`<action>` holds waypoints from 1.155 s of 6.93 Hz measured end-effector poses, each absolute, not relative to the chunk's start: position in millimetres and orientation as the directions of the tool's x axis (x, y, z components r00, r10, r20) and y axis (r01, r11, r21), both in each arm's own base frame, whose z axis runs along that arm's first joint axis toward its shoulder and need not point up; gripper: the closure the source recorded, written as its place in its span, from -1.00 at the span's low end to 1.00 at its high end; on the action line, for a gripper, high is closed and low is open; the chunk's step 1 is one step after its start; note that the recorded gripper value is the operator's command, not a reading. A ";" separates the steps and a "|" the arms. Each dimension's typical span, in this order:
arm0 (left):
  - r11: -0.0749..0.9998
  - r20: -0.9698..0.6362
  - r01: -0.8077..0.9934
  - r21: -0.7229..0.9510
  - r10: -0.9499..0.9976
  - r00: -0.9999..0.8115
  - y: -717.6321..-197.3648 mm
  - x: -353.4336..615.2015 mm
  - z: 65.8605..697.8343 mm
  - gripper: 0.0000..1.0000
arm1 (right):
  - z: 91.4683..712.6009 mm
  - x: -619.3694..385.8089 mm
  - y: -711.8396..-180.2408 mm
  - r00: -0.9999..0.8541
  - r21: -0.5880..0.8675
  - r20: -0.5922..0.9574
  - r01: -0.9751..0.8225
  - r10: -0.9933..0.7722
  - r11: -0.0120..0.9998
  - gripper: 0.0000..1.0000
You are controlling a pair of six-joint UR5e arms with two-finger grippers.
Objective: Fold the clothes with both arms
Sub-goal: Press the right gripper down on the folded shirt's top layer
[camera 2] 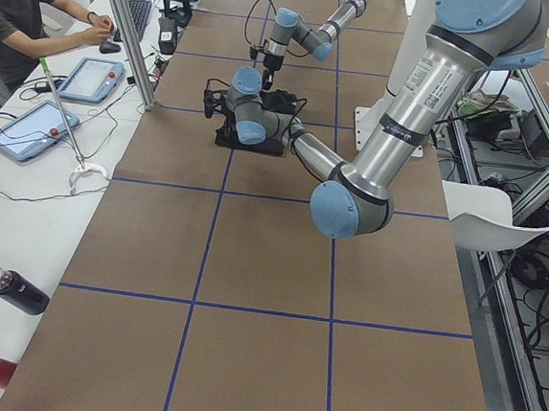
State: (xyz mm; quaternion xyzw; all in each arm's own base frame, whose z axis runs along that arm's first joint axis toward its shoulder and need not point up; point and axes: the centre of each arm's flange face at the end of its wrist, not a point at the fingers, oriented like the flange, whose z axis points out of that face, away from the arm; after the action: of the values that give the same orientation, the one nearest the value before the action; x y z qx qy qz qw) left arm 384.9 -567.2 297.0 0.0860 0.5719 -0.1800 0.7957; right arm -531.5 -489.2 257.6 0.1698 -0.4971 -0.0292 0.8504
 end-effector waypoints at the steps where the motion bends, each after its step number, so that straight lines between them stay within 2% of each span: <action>1: 0.920 -0.941 0.385 -0.069 -0.188 0.281 -567.4 384.8 296.9 -1.00 | 252.5 -534.6 -485.5 0.497 0.327 0.836 -0.113 -0.231 0.938 -0.43; 5: 0.921 -0.940 0.384 -0.071 -0.190 0.283 -567.1 384.4 298.7 -1.00 | 228.1 -565.7 -452.5 0.468 0.369 0.832 -0.067 -0.298 0.927 -0.48; 6: 0.921 -0.940 0.384 -0.071 -0.191 0.284 -567.0 384.4 299.3 -1.00 | 228.7 -567.6 -449.8 0.468 0.373 0.830 -0.060 -0.304 0.926 -0.43; 8: 0.920 -0.939 0.384 -0.073 -0.193 0.284 -566.9 384.3 299.7 -1.00 | 229.3 -575.0 -439.7 0.464 0.378 0.827 -0.042 -0.317 0.925 -0.19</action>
State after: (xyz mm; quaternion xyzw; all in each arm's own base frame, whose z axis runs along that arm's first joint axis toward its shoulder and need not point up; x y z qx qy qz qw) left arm 384.3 -566.9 299.7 0.0840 0.5703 -0.1811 0.7968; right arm -575.0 -439.7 229.3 0.1756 -0.5110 -0.0821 0.8375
